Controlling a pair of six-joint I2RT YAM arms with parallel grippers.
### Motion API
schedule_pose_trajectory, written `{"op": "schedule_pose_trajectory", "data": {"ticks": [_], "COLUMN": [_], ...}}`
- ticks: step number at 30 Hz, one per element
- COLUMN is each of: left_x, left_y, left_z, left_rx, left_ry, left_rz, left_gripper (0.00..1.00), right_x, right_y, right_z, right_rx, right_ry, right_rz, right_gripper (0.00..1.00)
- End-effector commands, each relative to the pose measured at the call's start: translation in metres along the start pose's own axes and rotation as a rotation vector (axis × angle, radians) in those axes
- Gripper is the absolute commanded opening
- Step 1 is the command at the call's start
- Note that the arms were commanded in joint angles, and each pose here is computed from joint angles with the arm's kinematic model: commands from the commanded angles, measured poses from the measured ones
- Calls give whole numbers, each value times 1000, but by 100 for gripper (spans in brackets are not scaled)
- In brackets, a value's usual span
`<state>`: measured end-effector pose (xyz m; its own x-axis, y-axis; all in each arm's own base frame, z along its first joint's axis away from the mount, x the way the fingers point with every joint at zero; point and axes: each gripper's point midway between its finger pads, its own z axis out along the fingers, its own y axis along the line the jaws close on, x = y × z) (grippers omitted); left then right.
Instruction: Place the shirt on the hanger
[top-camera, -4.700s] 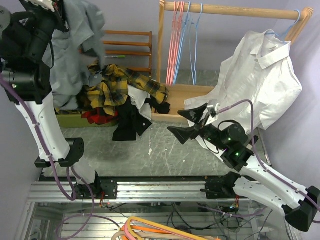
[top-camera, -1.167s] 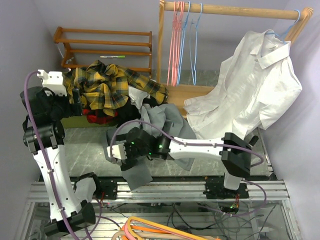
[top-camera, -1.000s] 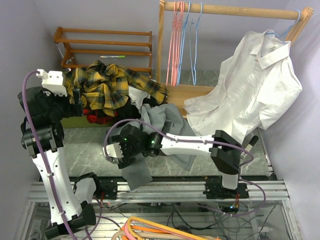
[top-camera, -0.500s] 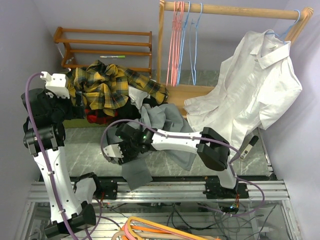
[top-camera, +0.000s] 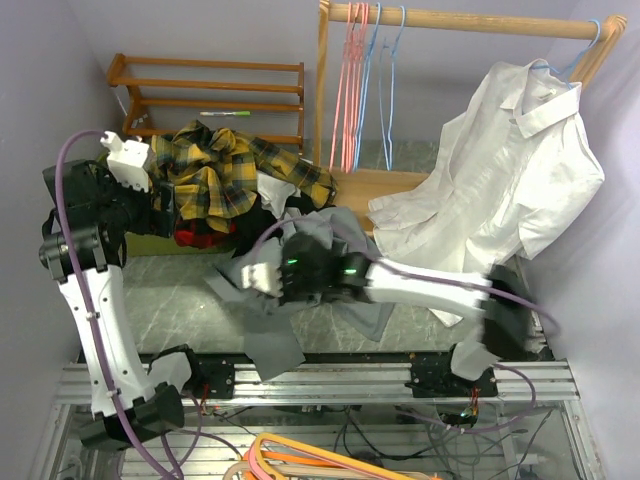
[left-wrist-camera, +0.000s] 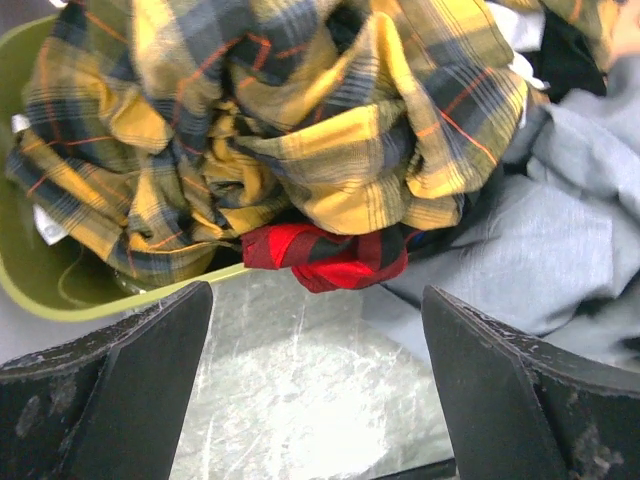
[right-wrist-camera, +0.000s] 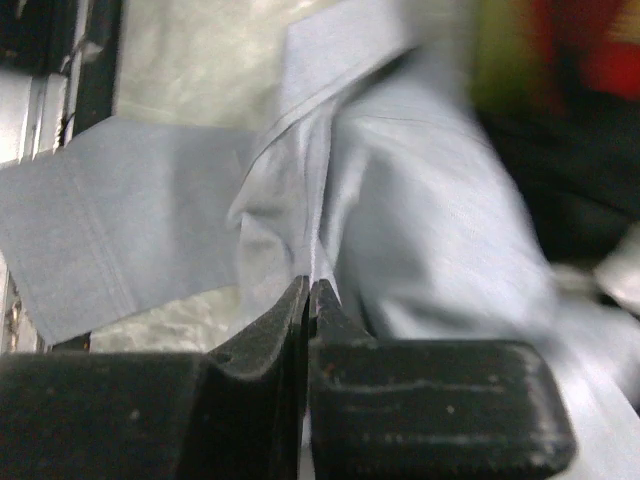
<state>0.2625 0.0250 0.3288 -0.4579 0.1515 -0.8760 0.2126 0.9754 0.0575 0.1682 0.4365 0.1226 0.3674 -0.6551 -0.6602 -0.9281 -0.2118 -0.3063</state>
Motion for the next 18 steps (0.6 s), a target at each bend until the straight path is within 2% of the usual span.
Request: {"op": "schedule_pose_trajectory", "data": {"ticks": [1, 3, 6, 8, 11, 13, 18], "left_x": [7, 14, 23, 20, 23, 32, 81], "left_y": [-37, -60, -93, -104, -131, -162, -220], "left_z": [-4, -10, -20, -11, 27, 44, 66], "left_rx": [257, 408, 645, 731, 773, 801, 854], "left_ry": [12, 0, -37, -39, 69, 125, 231], "left_rz": [170, 241, 347, 376, 383, 416, 599], "left_gripper": [97, 97, 97, 97, 97, 97, 97], "right_x": [-40, -13, 38, 73, 119, 144, 204], "right_y": [-61, -60, -65, -72, -70, -62, -44], "right_z": [-131, -161, -192, -213, -228, -233, -240], "right_rx": [442, 564, 778, 931, 1077, 1151, 1313], "right_ry": [-336, -370, -343, -328, -286, -271, -210], "right_rz": [210, 323, 511, 659, 876, 988, 1262], "right_gripper": [0, 0, 0, 0, 0, 0, 0]}}
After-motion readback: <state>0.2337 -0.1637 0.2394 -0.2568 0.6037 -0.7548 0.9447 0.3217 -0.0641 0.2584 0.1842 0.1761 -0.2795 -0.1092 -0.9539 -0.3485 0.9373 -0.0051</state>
